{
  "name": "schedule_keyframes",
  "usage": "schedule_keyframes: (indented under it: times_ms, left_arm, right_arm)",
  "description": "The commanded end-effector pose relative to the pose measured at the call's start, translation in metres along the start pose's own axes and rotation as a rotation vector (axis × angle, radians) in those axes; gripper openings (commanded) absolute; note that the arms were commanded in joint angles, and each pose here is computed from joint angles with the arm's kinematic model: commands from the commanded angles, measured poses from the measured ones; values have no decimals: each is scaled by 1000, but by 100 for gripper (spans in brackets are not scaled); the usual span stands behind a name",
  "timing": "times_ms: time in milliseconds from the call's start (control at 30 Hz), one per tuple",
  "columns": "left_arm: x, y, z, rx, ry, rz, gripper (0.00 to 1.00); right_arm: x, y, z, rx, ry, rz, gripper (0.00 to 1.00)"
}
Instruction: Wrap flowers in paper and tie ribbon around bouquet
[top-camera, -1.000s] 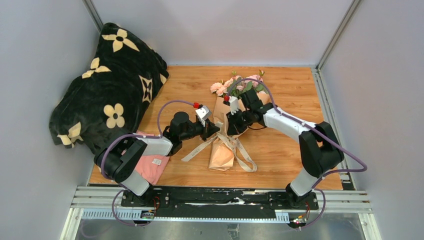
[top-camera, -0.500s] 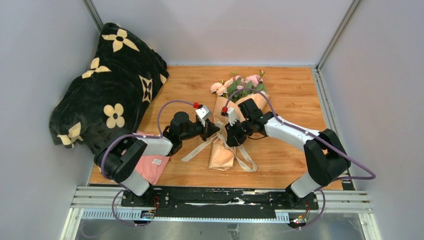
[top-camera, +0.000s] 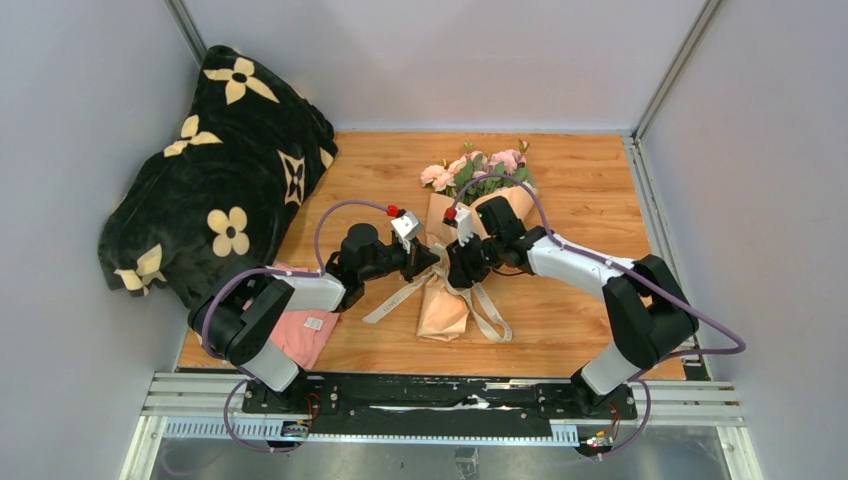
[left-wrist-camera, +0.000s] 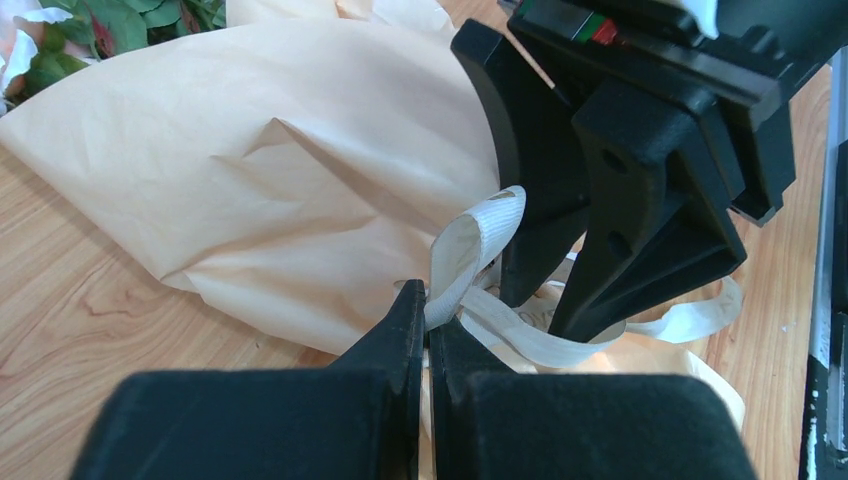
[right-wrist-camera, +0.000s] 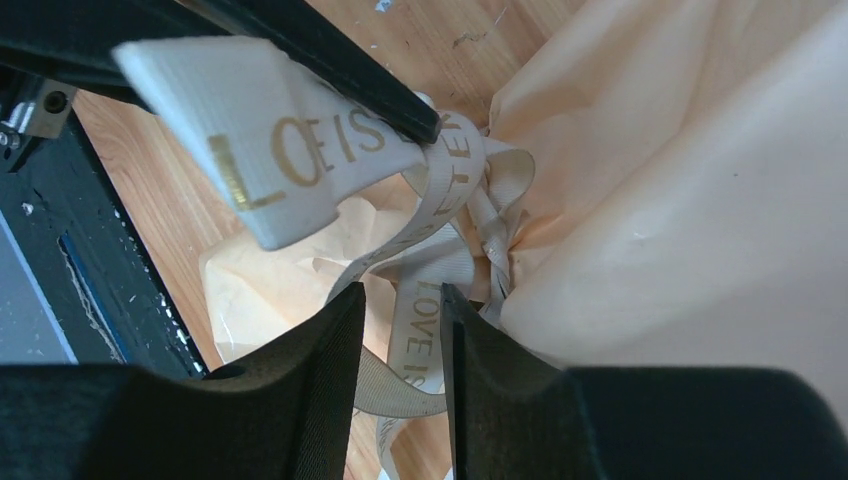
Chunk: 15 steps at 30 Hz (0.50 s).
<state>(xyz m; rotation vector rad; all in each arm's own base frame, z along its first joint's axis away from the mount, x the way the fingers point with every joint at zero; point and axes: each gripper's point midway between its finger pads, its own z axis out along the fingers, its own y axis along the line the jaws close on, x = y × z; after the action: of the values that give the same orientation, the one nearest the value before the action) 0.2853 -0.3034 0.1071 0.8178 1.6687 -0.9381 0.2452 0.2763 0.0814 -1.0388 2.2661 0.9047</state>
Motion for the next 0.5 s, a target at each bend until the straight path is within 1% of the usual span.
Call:
schedule_keyframes:
  times_ms: [0,133,200,267,333,400,467]
  left_arm:
    - [-1,-1,-2,2,-5,23,0]
    - [-1,-1,-2,2,-4,22,0]
    - [-1,0,-2,0,-4,22,0]
    - [-1,0,-2,-1,-3,22,0]
    - [0,1,-2,-7,-1,22,0]
    - [0,2,-3,-11,1,22,0]
    - [1,2,-4,-15,4,22,0]
  right_arm:
    - [1,0,8,-12,9,-5,39]
    - [6,-1,15,-24,19,3,40]
    - [6,-1,18,-26,24,2,39]
    - [8,-4,17,-9,27,5,23]
    - [6,-6,13,13,20,-4,9]
    - [5,-8,8,32,16,-3,1]
    - [4,-11,0,58,15,8,0]
